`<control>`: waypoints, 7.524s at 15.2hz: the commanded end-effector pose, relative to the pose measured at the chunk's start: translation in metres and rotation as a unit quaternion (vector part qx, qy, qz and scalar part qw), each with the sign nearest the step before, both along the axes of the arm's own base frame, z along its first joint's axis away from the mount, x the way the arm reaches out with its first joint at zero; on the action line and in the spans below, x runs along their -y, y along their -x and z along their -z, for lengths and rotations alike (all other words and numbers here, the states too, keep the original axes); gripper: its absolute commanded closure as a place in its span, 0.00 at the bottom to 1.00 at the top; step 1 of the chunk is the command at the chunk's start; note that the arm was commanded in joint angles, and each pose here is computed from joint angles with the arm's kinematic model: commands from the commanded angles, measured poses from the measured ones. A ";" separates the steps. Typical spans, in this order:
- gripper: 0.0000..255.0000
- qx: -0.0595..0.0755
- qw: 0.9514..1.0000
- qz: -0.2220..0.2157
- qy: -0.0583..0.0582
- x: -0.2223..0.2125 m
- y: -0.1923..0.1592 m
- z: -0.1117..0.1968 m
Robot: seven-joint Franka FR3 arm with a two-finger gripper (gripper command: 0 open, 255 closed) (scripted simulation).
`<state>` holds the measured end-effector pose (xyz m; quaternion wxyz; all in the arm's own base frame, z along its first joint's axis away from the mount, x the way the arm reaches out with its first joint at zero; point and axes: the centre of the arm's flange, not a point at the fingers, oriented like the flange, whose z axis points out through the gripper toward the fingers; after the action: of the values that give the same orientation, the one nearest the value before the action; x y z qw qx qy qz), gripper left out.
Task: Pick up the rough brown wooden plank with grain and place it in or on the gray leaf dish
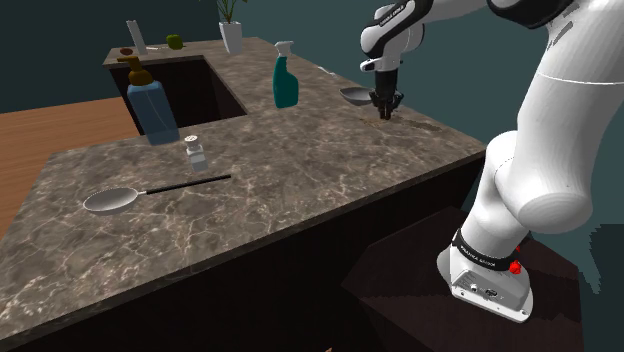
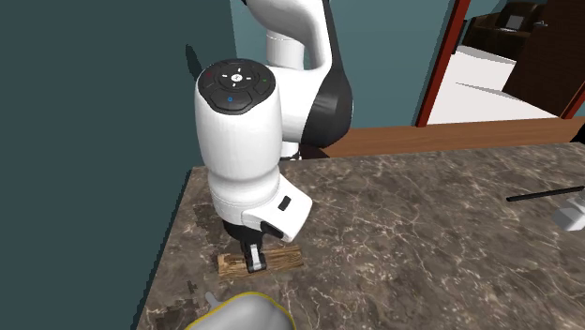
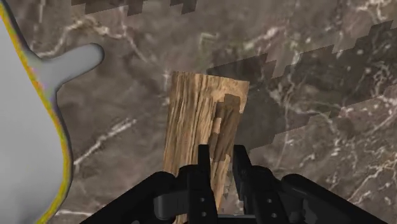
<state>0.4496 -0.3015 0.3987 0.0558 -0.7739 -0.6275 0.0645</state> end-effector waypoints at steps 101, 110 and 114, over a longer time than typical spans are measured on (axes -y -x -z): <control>1.00 0.110 0.992 0.051 -0.026 0.004 -0.051 -0.111; 0.00 0.099 0.994 0.031 -0.040 -0.015 -0.016 -0.049; 0.00 0.097 0.994 0.027 -0.043 -0.020 -0.010 -0.025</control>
<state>0.4600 -0.2829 0.4296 0.0292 -0.7904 -0.6106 -0.0395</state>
